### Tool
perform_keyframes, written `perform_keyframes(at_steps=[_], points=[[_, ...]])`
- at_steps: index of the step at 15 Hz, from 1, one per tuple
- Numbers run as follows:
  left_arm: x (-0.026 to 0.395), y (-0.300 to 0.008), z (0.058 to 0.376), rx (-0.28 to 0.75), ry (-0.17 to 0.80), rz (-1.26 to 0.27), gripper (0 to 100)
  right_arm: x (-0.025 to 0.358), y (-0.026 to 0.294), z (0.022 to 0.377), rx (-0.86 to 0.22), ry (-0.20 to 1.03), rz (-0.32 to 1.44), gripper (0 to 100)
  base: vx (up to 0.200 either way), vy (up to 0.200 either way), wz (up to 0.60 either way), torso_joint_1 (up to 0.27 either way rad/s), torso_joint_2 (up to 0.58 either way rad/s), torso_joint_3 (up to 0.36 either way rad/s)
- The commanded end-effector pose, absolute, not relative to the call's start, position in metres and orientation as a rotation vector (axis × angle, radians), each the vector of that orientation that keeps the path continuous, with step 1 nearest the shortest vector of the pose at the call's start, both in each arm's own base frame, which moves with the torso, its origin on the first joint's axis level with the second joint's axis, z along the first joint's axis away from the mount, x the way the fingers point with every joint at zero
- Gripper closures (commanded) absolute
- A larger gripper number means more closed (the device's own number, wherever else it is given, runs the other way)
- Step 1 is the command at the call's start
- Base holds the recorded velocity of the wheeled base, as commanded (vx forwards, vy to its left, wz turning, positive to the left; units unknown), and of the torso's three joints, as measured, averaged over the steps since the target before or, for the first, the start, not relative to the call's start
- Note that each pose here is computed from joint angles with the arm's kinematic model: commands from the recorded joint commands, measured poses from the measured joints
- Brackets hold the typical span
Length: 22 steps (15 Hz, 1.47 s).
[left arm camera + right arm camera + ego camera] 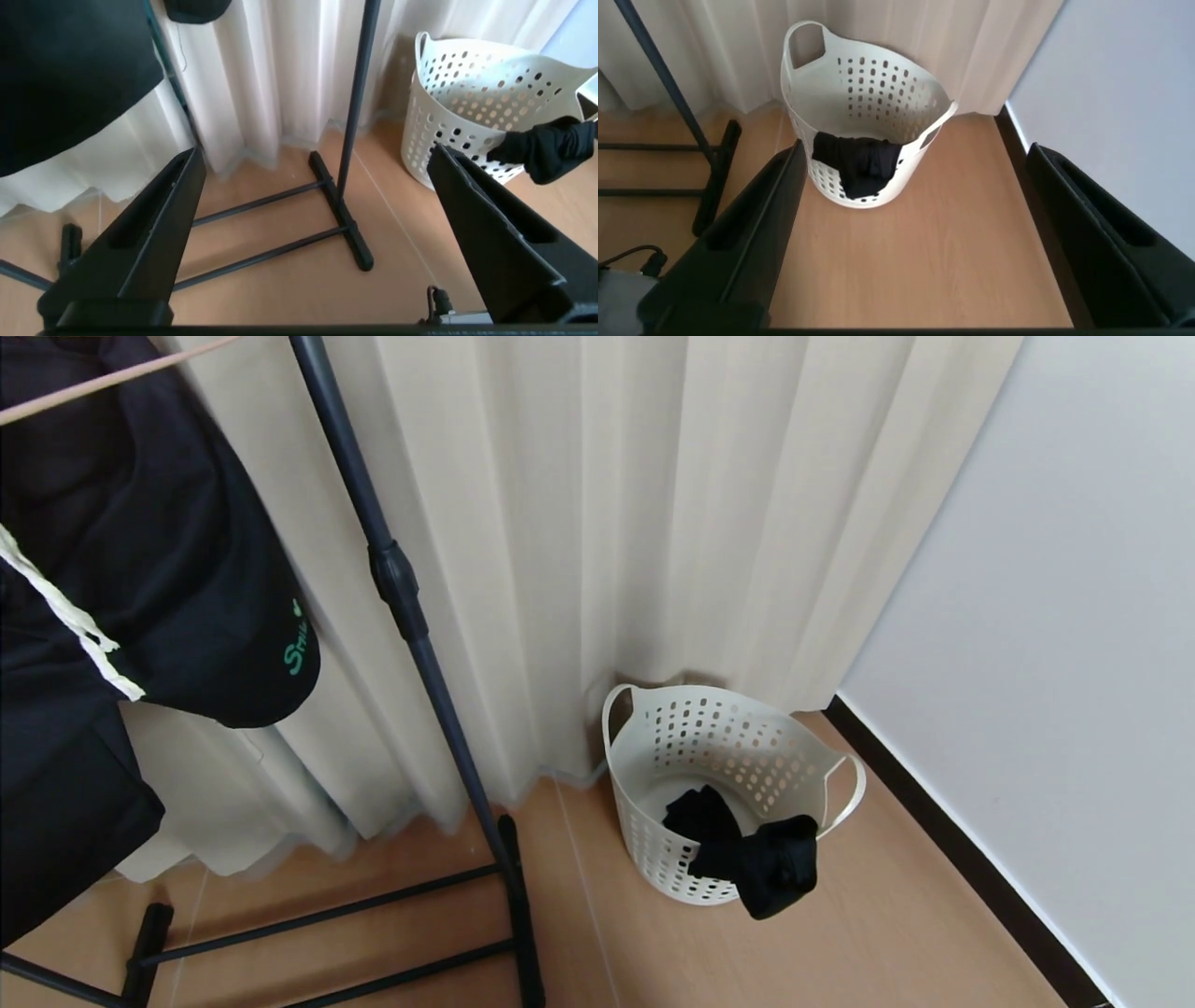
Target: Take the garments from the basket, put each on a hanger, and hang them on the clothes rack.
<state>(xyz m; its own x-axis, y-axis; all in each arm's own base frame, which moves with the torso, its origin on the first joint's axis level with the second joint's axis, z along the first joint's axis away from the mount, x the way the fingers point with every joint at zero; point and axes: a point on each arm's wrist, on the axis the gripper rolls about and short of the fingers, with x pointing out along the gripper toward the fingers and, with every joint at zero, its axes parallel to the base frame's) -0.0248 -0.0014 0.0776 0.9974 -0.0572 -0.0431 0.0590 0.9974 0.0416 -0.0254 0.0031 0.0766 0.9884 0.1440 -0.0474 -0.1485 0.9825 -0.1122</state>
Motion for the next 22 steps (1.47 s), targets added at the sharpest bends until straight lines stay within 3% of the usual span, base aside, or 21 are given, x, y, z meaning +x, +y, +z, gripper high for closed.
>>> perform_keyframes(at_steps=[1, 22], points=[[-0.0247, -0.0014, 0.0777, 0.042, 0.043, -0.058, 0, -0.0253, 0.0031, 0.0766, -0.116, 0.04, 0.148, 0, 0.0, 0.0, 0.0, -0.007, 0.0, -0.193], [-0.0247, -0.0014, 0.0777, 0.042, 0.043, -0.058, 0, -0.0254, 0.0032, 0.0766, -0.096, 0.04, 0.149, 0, 0.0, 0.0, 0.0, 0.004, 0.0, -0.198]])
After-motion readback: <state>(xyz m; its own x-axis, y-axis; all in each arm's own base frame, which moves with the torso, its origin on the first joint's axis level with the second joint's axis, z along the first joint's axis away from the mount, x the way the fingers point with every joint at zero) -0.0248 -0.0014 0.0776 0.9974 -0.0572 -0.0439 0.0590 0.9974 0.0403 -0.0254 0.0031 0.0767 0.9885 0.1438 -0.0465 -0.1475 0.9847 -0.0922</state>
